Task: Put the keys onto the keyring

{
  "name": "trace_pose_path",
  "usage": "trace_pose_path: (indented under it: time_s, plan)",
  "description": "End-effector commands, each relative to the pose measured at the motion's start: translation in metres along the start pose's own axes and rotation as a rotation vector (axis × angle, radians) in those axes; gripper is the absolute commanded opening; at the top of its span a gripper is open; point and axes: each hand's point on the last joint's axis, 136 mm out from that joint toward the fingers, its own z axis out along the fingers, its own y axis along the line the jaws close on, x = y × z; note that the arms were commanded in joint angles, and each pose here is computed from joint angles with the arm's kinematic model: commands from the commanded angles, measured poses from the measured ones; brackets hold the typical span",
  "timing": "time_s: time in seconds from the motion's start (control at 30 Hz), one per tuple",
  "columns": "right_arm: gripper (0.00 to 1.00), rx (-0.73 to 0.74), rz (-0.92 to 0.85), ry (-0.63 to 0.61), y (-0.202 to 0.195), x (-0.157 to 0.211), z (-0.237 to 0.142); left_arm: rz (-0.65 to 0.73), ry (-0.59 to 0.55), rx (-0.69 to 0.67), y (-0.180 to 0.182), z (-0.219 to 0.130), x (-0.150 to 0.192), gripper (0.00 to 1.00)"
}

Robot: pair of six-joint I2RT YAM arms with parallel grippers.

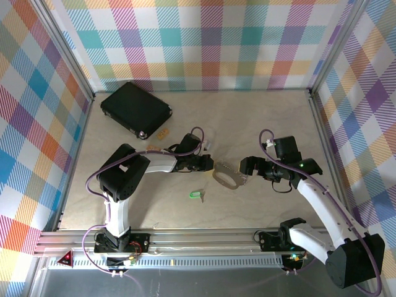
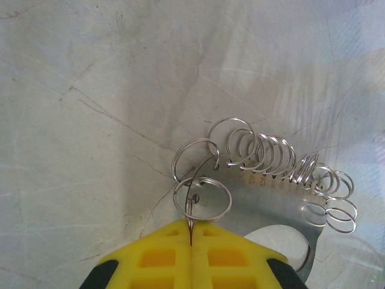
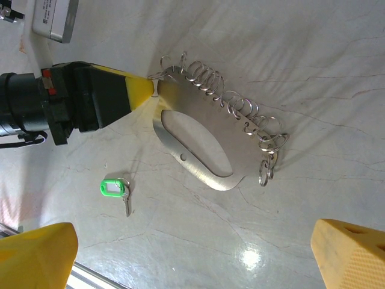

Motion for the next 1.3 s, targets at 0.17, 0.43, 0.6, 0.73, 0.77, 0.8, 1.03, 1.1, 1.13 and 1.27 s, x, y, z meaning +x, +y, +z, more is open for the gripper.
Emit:
trace_pose_path:
  time_s: [0.17, 0.43, 0.6, 0.73, 0.77, 0.8, 1.03, 1.1, 1.13, 1.27]
  plan:
    - [0.99, -0.031, -0.053, -0.047, 0.016, -0.013, -0.017, 0.134, -0.024, 0.005, -0.032, -0.038, -0.004, 0.00]
    - [0.99, -0.214, -0.132, -0.113, 0.063, -0.032, -0.046, 0.319, -0.089, 0.045, -0.076, -0.096, -0.012, 0.00]
    - [0.99, -0.371, -0.257, -0.208, 0.103, -0.041, -0.083, 0.445, -0.215, 0.128, -0.118, -0.145, -0.027, 0.00]
    - [0.99, -0.521, -0.367, -0.277, 0.136, -0.043, -0.115, 0.558, -0.323, 0.198, -0.156, -0.190, -0.038, 0.00]
    - [0.99, -0.554, -0.391, -0.292, 0.143, -0.042, -0.123, 0.580, -0.345, 0.209, -0.163, -0.200, -0.040, 0.00]
    - [0.99, -0.589, -0.416, -0.308, 0.151, -0.042, -0.131, 0.606, -0.372, 0.220, -0.172, -0.212, -0.043, 0.00]
    - [0.97, -0.805, -0.610, -0.399, 0.197, -0.035, -0.190, 0.790, -0.526, 0.308, -0.226, -0.287, -0.047, 0.00]
    - [0.92, -0.851, -0.658, -0.404, 0.207, -0.032, -0.202, 0.831, -0.561, 0.342, -0.240, -0.306, -0.046, 0.00]
    - [0.91, -0.871, -0.683, -0.408, 0.212, -0.031, -0.208, 0.851, -0.578, 0.362, -0.247, -0.314, -0.045, 0.00]
    - [0.80, -0.920, -0.786, -0.430, 0.225, -0.022, -0.223, 0.906, -0.630, 0.462, -0.272, -0.343, -0.039, 0.00]
